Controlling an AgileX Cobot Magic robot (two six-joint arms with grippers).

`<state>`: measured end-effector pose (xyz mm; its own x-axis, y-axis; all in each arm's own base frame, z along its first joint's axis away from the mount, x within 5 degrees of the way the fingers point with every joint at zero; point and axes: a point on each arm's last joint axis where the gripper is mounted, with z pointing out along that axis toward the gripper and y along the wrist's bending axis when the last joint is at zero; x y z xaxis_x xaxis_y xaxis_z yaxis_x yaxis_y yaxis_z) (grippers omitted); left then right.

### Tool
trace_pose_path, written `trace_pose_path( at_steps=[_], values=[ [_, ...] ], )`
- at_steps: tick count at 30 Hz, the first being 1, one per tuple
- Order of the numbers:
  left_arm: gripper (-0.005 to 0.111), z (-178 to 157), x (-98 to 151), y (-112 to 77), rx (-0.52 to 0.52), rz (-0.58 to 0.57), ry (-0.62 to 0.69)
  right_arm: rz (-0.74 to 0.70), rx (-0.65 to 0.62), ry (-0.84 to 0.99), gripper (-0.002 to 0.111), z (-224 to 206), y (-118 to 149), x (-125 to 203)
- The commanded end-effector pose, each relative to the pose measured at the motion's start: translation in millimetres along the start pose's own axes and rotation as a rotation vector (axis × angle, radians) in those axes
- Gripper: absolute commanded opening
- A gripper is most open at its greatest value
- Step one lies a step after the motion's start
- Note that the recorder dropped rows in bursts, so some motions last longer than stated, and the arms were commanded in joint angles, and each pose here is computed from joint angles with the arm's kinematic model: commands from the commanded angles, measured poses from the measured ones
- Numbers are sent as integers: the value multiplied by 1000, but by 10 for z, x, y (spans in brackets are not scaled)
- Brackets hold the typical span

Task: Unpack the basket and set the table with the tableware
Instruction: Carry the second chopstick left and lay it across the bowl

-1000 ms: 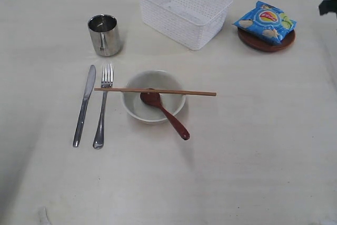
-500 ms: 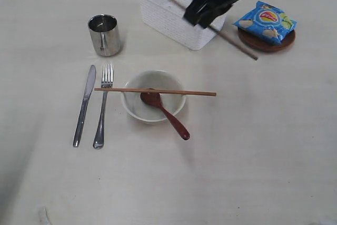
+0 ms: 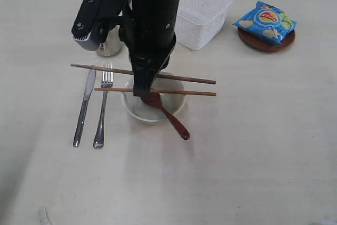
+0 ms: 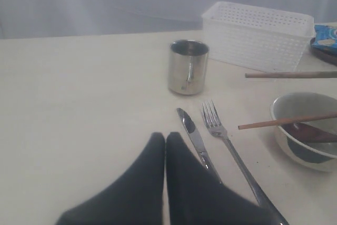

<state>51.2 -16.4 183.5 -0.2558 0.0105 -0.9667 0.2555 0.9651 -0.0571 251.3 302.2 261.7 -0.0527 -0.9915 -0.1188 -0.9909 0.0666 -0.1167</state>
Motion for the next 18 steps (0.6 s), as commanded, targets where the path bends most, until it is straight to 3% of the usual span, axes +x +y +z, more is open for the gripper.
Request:
trace_pose_path(
  at_steps=[1, 10, 18],
  values=[
    [0, 1, 8, -2, 5, 0, -1, -34, -23, 0, -1, 22, 35, -15],
    [0, 1, 8, -2, 5, 0, -1, -52, -66, 128, -1, 316, 140, 185],
    [0, 1, 8, -2, 5, 0, -1, -47, -33, 78, -1, 345, 110, 135]
  ],
)
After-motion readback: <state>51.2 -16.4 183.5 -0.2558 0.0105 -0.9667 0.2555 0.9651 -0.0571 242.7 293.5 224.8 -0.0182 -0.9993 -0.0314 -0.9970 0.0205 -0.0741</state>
